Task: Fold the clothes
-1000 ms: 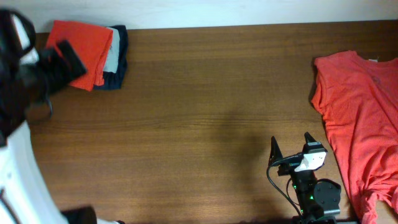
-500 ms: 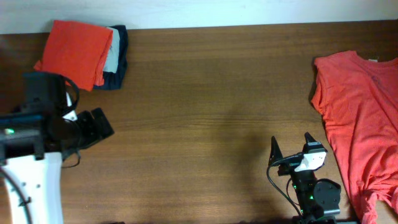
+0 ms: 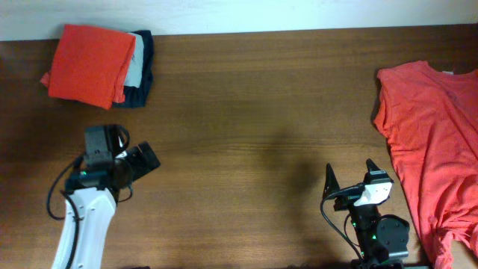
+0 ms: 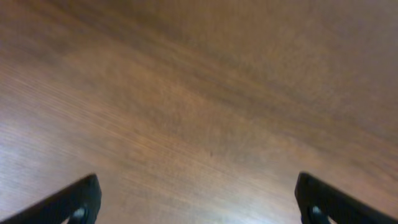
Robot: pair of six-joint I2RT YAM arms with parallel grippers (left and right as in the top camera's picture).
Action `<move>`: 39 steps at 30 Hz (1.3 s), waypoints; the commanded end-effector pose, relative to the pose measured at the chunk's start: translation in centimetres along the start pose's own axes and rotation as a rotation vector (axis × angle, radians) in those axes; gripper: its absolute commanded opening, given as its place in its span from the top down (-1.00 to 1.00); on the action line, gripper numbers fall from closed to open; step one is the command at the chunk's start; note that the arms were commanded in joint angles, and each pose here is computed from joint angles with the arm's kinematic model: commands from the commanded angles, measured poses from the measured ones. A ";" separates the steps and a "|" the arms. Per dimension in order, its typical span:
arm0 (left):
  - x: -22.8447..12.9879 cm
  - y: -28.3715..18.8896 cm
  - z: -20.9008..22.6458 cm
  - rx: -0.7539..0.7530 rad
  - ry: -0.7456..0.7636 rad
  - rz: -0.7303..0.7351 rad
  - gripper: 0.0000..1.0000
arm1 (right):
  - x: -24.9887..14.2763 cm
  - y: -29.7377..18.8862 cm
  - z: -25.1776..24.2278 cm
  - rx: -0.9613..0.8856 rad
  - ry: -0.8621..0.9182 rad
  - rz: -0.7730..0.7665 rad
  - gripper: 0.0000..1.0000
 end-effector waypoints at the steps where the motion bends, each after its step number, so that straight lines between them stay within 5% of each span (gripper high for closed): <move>1: -2.8 2.2 0.5 -0.038 0.003 0.014 -0.98 | -0.2 0.0 -0.2 -0.016 0.005 0.003 -0.97; 16: -8.6 5.9 2.1 -0.163 0.016 -0.212 -0.98 | -0.2 0.0 -0.2 -0.016 0.005 0.003 -0.97; 39: -9.1 1.9 2.2 -0.229 0.122 -0.482 -0.98 | -0.2 0.0 -0.2 -0.016 0.005 0.003 -0.97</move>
Point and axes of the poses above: each gripper's point midway between its finger pads, its own y axis out along the fingers, its own z axis along the line the jaws close on, x = y × z, the point moved 5 cm from there along -y, back along the fingers, and after that the axes turned 2 degrees about y, right-handed, at the moved point
